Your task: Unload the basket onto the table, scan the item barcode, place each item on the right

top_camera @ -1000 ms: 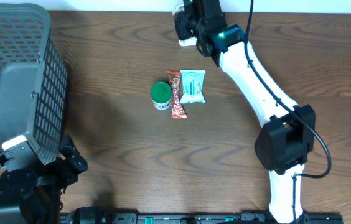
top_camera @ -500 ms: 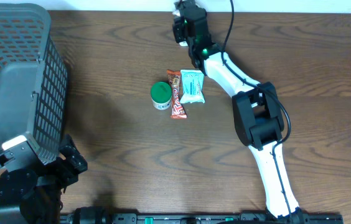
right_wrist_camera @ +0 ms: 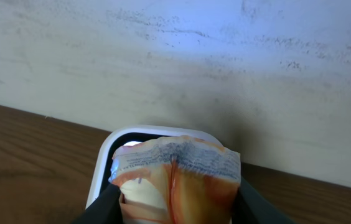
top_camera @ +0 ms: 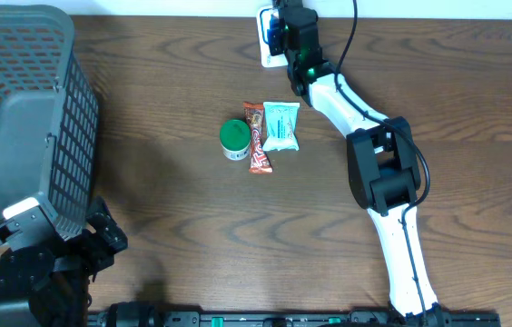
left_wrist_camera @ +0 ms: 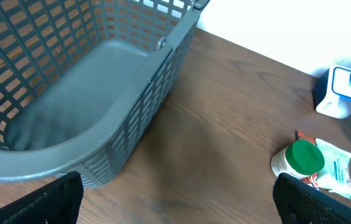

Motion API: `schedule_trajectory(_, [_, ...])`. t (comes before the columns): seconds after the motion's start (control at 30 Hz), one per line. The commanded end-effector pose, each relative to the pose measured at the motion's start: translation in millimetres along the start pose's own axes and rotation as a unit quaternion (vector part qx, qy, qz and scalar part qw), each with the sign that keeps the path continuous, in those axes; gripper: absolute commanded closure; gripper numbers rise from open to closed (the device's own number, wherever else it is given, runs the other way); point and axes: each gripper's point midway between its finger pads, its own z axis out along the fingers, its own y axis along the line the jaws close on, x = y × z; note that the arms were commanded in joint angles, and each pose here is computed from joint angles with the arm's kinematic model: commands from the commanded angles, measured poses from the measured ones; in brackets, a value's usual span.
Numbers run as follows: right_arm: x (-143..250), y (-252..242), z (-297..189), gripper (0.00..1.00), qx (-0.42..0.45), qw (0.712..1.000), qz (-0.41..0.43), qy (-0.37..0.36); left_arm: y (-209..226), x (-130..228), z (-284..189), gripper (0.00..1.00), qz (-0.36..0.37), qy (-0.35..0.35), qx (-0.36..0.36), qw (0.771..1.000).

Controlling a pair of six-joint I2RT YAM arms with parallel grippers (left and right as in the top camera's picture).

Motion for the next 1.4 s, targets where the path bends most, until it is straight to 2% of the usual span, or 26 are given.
schedule_trajectory(0.0, [25.1,-2.0,9.3,0.68,0.001,1.0,0.002,0.02,2.3,-0.6,-0.5,0.02,-0.001,-0.003,-0.006,1.0])
schedule_trajectory(0.13, [15.0,-1.5,4.4,0.68,0.001,1.0,0.002,0.019,2.3,-0.6,-0.5,0.02,-0.001,-0.003,-0.006,1.0])
schedule_trajectory(0.27, [-13.1,-11.8,-20.5,0.68,0.007,0.999,0.015,0.047,2.3,-0.6,-0.5,0.02,-0.001,-0.003,-0.006,1.0])
schedule_trajectory(0.4, [-38.0,-50.0,-74.3,0.67,0.056,0.991,0.009,0.122,2.3,-0.6,-0.5,0.02,-0.001,-0.003,-0.006,1.0])
schedule_trajectory(0.53, [-40.9,-115.6,-140.9,0.68,0.152,0.966,-0.005,0.21,2.3,-0.6,-0.5,0.02,-0.001,-0.003,-0.006,1.0])
schedule_trajectory(0.57, [-36.6,-137.5,-159.3,0.7,0.183,0.954,-0.009,0.236,2.3,-0.6,-0.5,0.02,-0.001,-0.003,-0.006,1.0])
schedule_trajectory(0.6, [-26.1,-179.0,-193.5,0.69,0.239,0.929,-0.002,0.283,2.3,-0.6,-0.5,0.02,-0.001,-0.003,-0.006,1.0])
schedule_trajectory(0.73, [16.2,-266.1,-262.3,0.62,0.352,0.852,0.025,0.386,2.4,-0.6,-0.5,0.02,-0.001,-0.003,-0.006,1.0])
schedule_trajectory(0.87, [61.7,-338.5,-320.9,0.64,0.441,0.769,0.062,0.458,2.3,-0.6,-0.5,0.02,-0.001,-0.003,-0.006,1.0])
schedule_trajectory(0.97, [91.6,-381.4,-354.9,0.66,0.48,0.726,0.092,0.484,2.3,-0.6,-0.5,0.02,-0.001,-0.003,-0.006,1.0])
schedule_trajectory(1.1, [120.3,-435.6,-382.7,0.65,0.498,0.706,0.088,0.496,2.3,-0.6,-0.5,0.02,-0.001,-0.003,-0.006,1.0])
schedule_trajectory(1.23, [158.8,-470.7,-410.4,0.64,0.521,0.688,0.138,0.487,2.3,-0.6,-0.5,0.02,-0.001,-0.003,-0.006,1.0])
schedule_trajectory(1.37, [194.5,-489.2,-436.3,0.53,0.537,0.667,0.165,0.489,2.3,-0.6,-0.5,0.02,-0.001,-0.003,-0.006,1.0])
